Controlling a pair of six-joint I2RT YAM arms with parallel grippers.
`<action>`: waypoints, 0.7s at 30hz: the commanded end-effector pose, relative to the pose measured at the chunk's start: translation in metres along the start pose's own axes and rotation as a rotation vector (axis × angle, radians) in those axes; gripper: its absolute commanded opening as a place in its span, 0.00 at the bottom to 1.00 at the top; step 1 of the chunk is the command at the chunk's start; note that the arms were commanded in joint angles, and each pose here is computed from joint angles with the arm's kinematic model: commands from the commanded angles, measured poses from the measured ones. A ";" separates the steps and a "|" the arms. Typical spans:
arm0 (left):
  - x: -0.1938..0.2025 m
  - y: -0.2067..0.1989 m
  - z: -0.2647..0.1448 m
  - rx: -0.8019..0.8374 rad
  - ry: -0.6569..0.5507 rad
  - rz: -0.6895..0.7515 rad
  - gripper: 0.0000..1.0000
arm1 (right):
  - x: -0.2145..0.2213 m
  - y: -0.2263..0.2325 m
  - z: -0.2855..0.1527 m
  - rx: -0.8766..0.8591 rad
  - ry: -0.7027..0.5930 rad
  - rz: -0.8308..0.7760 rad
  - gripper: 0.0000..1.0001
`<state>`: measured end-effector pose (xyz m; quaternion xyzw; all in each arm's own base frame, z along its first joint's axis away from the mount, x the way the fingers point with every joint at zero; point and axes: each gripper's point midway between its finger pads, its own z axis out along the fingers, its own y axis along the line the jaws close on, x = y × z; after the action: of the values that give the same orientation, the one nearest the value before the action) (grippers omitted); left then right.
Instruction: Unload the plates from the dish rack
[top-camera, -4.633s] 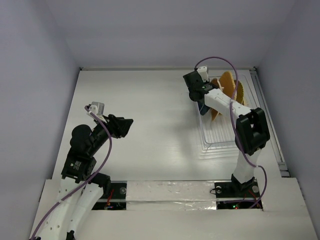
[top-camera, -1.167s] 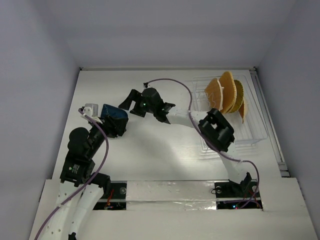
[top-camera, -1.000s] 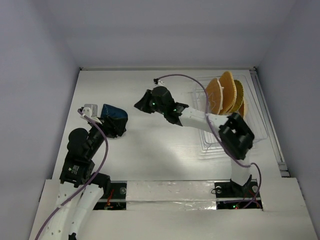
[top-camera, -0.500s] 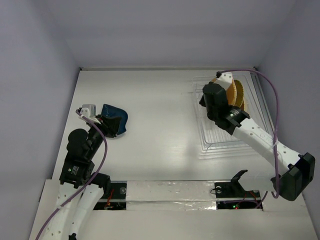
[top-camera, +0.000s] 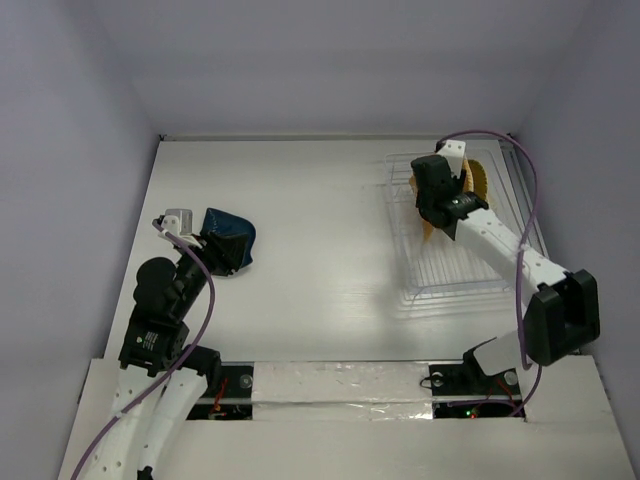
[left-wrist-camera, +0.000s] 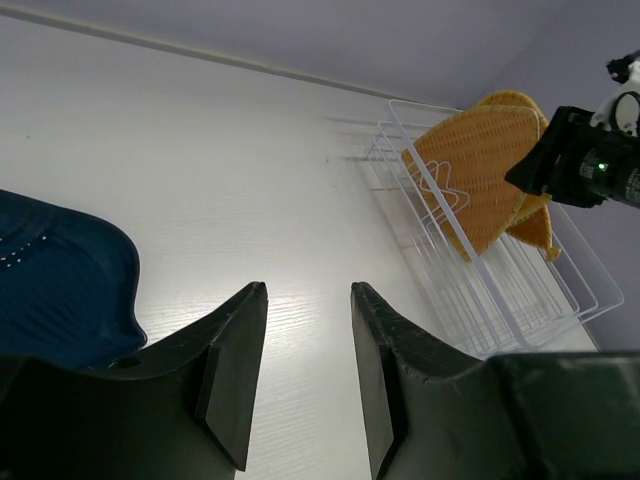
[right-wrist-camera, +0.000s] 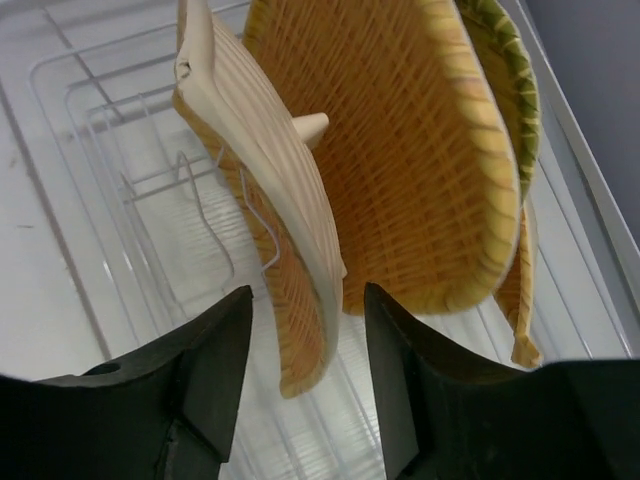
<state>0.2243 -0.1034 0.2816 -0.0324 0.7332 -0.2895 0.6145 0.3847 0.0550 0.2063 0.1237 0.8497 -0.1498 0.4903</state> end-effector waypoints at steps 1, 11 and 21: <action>-0.009 -0.006 0.000 0.030 -0.035 0.008 0.36 | -0.022 -0.002 0.013 0.027 -0.018 -0.030 0.53; -0.008 -0.009 0.000 0.048 -0.032 0.011 0.37 | -0.017 -0.009 0.038 0.164 0.015 -0.120 0.25; -0.007 -0.010 0.000 0.054 -0.028 0.011 0.38 | -0.048 -0.004 0.011 0.175 -0.061 -0.170 0.03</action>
<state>0.2221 -0.1072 0.2820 -0.0237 0.7330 -0.2979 0.6110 0.4088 0.0398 0.1859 0.0640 0.8613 -0.2615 0.4310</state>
